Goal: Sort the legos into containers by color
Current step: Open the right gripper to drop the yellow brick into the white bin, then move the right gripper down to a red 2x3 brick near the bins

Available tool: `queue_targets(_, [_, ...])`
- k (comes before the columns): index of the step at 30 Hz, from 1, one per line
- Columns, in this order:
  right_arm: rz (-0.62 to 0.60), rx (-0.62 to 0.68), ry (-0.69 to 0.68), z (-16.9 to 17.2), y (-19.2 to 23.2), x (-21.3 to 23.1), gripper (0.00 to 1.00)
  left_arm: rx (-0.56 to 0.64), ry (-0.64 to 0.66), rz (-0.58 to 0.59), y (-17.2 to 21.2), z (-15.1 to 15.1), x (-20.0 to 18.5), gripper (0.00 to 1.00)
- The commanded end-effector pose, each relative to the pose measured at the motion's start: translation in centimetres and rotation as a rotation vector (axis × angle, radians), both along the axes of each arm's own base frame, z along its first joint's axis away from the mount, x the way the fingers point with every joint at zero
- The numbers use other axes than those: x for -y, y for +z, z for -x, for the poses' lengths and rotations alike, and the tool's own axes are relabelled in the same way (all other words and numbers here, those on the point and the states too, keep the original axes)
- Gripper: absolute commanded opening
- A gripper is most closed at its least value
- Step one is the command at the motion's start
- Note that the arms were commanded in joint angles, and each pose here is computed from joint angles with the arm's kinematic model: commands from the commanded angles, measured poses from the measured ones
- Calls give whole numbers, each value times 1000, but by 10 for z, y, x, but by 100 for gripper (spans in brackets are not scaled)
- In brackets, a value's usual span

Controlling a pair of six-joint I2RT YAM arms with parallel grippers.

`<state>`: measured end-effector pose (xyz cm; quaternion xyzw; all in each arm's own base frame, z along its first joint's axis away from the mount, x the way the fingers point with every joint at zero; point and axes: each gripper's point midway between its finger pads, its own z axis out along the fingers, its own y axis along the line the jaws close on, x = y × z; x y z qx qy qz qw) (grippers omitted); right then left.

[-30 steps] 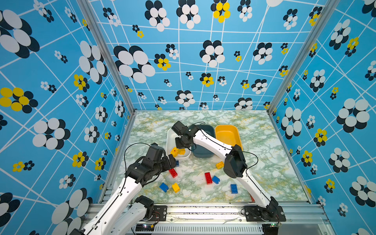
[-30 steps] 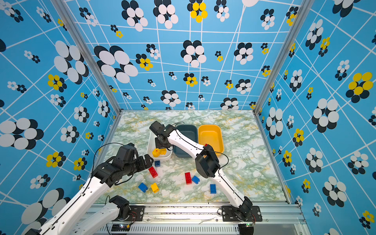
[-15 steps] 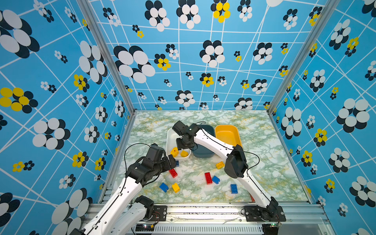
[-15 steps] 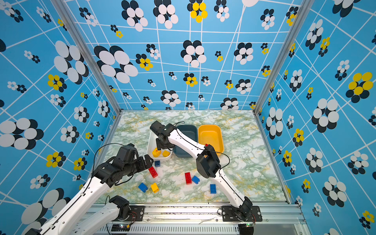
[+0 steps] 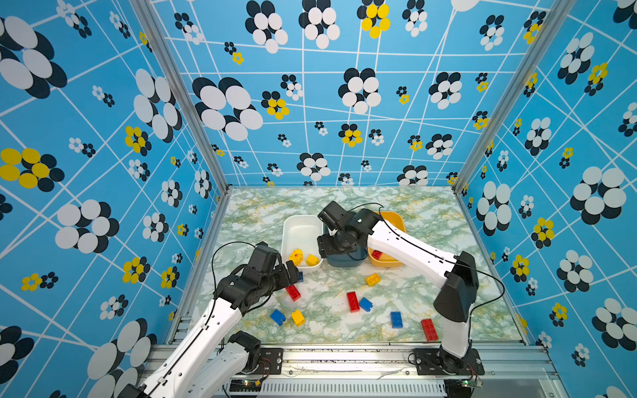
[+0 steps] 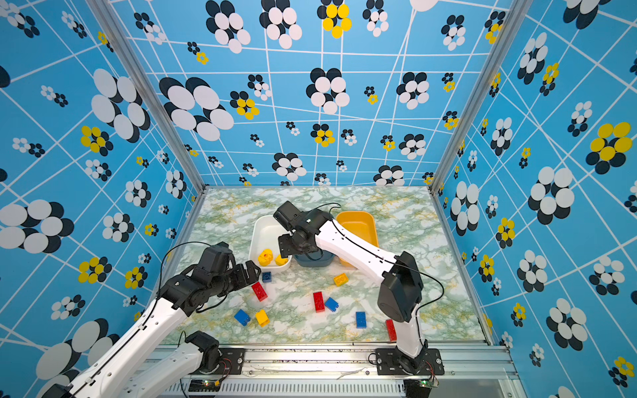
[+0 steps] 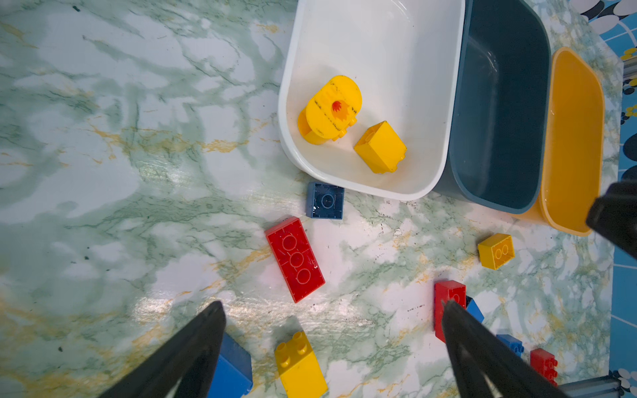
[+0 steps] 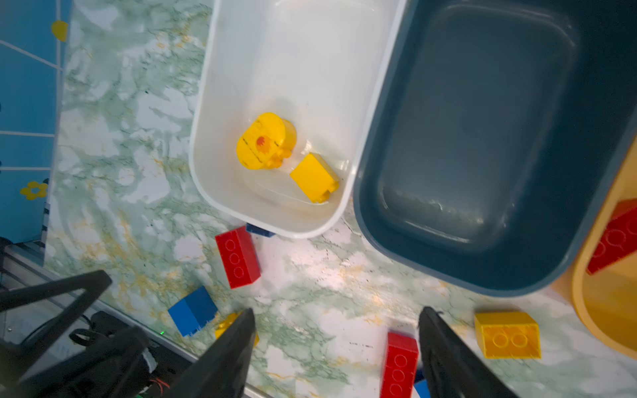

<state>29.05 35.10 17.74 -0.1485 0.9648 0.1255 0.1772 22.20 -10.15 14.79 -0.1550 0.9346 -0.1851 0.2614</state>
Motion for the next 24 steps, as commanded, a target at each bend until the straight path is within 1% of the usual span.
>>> queue_targets(1, [13, -12, -46, 14, -14, 21, 78, 16, 16, -7, 0, -5, -3, 99])
queue_targets(5, [45, -64, -65, 39, -40, 47, 79, 11, 8, -8, -2, -5, -2, 99])
queue_targets(9, [82, -91, -55, 56, -60, 60, 79, 8, 0, -7, -3, -5, 0, 99])
queue_targets(17, [161, -147, -10, 79, -105, 60, 79, 3, -13, -8, -3, -3, 1, 99])
queue_targets(24, [219, -175, 10, 88, -130, 57, 77, -9, -20, 4, -5, 2, 2, 99])
